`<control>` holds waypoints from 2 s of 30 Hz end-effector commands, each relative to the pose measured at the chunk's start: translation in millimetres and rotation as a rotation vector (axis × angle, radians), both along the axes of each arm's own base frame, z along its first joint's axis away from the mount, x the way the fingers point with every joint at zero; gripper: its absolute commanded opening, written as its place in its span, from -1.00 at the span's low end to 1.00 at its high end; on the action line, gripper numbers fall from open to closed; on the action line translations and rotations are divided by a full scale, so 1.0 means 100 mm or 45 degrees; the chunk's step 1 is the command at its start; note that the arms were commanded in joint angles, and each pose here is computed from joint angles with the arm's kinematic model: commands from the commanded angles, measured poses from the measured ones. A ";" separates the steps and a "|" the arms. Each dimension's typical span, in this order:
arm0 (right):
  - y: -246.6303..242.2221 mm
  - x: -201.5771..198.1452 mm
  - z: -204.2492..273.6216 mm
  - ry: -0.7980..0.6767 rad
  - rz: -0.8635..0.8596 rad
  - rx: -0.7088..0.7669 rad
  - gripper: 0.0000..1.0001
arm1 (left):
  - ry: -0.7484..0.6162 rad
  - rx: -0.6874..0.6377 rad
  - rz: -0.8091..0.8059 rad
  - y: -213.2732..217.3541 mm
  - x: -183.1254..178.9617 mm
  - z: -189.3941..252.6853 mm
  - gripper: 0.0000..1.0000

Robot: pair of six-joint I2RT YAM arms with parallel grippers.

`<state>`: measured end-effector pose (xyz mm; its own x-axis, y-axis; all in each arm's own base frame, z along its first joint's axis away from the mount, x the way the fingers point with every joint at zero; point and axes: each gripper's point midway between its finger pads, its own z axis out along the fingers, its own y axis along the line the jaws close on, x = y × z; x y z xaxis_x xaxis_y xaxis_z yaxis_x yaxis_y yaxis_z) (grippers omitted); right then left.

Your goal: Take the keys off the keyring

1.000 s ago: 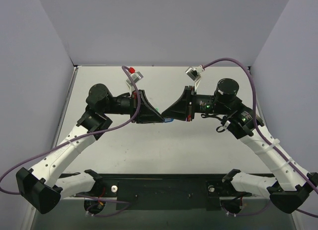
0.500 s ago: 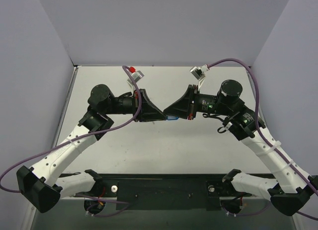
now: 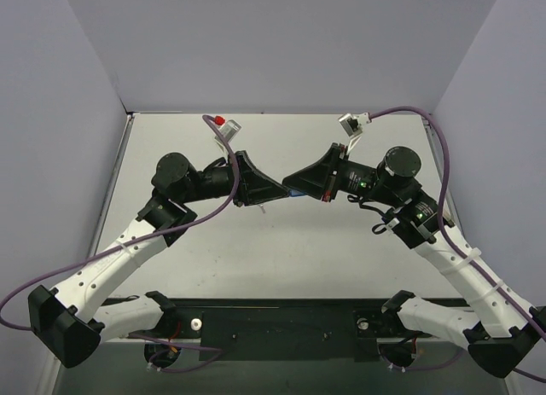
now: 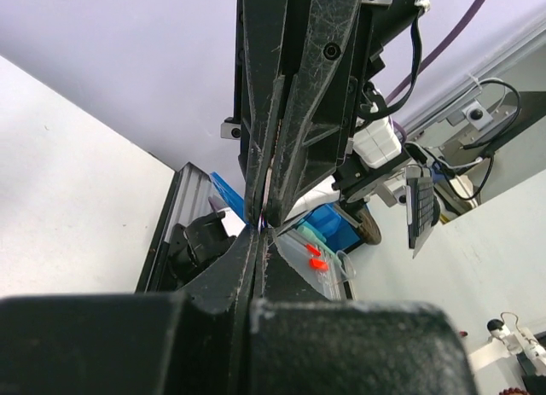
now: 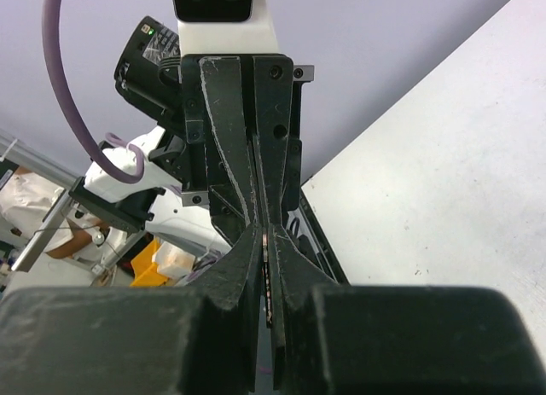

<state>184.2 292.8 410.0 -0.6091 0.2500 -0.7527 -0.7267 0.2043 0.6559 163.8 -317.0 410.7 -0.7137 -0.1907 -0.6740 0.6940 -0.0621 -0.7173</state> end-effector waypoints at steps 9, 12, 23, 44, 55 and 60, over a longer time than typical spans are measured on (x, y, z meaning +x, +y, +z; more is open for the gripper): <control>0.04 0.03 0.09 -0.017 -0.017 0.086 -1.00 | -0.077 -0.160 0.186 0.00 0.12 0.36 -1.00; 0.05 0.03 0.09 -0.015 -0.017 0.087 -1.00 | -0.064 -0.161 0.208 0.00 0.15 0.34 -1.00; 0.00 -0.01 0.07 -0.028 -0.018 0.049 -1.00 | -0.061 -0.051 0.315 0.11 0.21 0.26 -0.17; -0.13 -0.16 0.10 -0.063 0.040 -0.046 -1.00 | -0.179 0.202 0.130 0.35 -0.02 0.13 0.60; -0.11 -0.34 0.19 -0.064 0.170 -0.038 -1.00 | -0.202 0.160 -0.082 0.37 -0.13 0.15 0.29; -0.09 -0.37 0.26 -0.066 0.200 -0.007 -1.00 | -0.244 0.089 -0.152 0.35 -0.20 0.25 0.26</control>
